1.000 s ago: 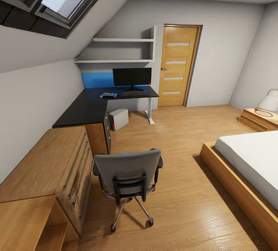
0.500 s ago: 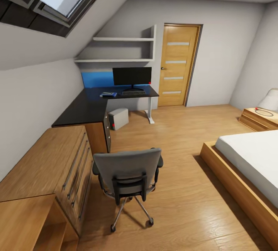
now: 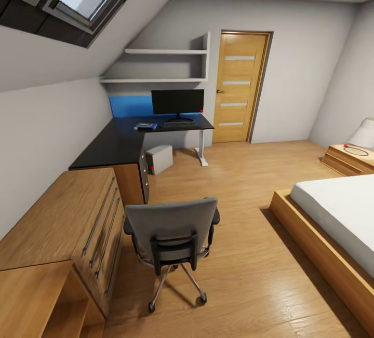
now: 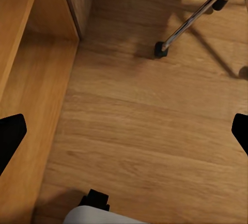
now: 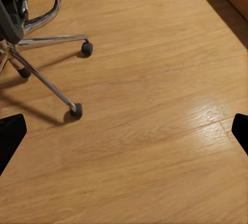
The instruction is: In the bedroom, organize the workspace by keeping the computer under the desk, ensuring the monitor is on the desk, placing the keyboard on the desk next to the monitor, placing the mouse on the desk next to the keyboard, moving the folder from the swivel chair onto the desk next to the mouse, stacking the notebook on top of the folder with the pen on top of the notebook, and positioning the swivel chair next to the desk.
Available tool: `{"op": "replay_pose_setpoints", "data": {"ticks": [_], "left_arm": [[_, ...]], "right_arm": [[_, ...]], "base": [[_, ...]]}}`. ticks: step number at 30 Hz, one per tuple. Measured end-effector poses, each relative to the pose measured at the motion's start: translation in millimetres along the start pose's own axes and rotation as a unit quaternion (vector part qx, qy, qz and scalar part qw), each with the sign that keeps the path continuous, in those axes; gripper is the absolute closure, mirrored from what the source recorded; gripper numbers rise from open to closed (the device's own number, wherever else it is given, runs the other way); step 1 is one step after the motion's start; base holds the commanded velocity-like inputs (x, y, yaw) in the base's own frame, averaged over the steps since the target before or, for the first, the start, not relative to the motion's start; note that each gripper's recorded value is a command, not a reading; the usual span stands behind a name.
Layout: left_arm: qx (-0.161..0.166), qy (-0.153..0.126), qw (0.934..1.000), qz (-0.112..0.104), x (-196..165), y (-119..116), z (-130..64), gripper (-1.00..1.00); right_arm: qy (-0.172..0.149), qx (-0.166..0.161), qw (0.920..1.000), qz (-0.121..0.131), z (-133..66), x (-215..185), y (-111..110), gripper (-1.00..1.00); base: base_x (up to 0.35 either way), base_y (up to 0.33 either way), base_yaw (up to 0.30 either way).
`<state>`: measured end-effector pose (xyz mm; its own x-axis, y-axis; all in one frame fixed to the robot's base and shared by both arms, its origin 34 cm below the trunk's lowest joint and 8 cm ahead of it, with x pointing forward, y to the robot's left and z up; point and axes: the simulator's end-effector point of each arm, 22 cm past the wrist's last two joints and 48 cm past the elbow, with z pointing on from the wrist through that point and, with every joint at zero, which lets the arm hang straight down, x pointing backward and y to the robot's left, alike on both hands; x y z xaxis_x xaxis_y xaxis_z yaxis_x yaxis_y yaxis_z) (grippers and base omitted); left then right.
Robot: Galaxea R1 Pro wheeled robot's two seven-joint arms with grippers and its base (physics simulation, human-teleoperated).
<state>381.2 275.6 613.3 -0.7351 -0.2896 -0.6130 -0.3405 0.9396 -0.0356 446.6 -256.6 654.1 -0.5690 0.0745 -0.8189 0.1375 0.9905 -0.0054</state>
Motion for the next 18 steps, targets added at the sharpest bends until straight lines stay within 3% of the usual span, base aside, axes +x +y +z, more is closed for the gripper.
{"op": "replay_pose_setpoints", "data": {"ticks": [18], "left_arm": [[0.006,0.002,1.0,0.002,11.9,-4.8,19.0,-1.0]], "right_arm": [[0.0,-0.001,1.0,0.0,15.3,15.7,2.2,-1.0]], "base": [[0.0,0.0,0.0]]}}
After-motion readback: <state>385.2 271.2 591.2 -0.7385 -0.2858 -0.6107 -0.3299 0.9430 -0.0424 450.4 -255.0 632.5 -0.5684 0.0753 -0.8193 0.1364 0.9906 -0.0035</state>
